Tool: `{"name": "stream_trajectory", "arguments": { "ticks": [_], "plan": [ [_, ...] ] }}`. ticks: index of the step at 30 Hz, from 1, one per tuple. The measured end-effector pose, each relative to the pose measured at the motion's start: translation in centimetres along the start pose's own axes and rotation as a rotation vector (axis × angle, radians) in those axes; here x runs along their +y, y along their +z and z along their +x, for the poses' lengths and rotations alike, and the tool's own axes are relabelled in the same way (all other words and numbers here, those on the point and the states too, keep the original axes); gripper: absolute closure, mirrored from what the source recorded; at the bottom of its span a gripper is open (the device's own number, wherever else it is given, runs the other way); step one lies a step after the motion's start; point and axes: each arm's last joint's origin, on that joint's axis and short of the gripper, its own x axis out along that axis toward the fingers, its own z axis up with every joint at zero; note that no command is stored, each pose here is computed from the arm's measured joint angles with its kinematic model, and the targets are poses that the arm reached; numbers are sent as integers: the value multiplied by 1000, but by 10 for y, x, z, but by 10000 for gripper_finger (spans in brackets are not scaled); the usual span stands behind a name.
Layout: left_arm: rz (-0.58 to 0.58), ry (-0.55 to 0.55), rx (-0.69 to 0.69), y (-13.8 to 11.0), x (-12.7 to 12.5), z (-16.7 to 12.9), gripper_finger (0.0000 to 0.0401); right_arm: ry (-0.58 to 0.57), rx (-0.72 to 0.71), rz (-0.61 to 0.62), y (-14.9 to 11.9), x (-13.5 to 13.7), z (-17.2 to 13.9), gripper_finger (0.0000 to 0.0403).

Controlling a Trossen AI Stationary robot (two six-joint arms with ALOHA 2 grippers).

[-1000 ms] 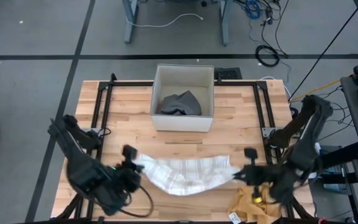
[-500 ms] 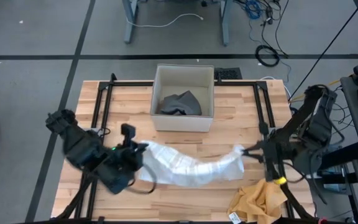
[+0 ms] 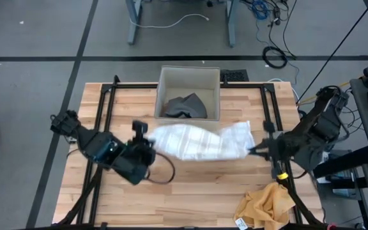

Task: Fold towel
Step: Fold the white patterned towel

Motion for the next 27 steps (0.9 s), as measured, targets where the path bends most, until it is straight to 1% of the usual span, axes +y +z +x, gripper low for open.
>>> {"name": "stream_trajectory", "arguments": {
  "ticks": [1,3,7,11,13,16,19,23,27],
  "plan": [
    [13,-66,13,-1,-7,1,396,35,43,22,-2,4,4,403],
    [35,-146,55,-4,-22,10,396,95,122,59,-9,14,14,403],
    [68,-233,168,-16,-54,40,396,171,255,110,-33,36,40,402],
    [49,-340,199,-26,-90,72,396,271,318,180,-61,60,72,397],
    [31,-415,179,-30,-108,85,396,330,315,234,-74,71,86,395],
    [1,-566,106,-31,-132,97,389,415,316,318,-90,86,104,388],
    [-10,-657,16,-33,-152,103,370,449,306,340,-100,102,116,374],
    [-4,-697,-56,-37,-170,106,339,458,314,344,-108,117,127,347],
    [-24,-713,-67,-41,-178,104,309,489,276,367,-108,126,134,314]
  ]
}}
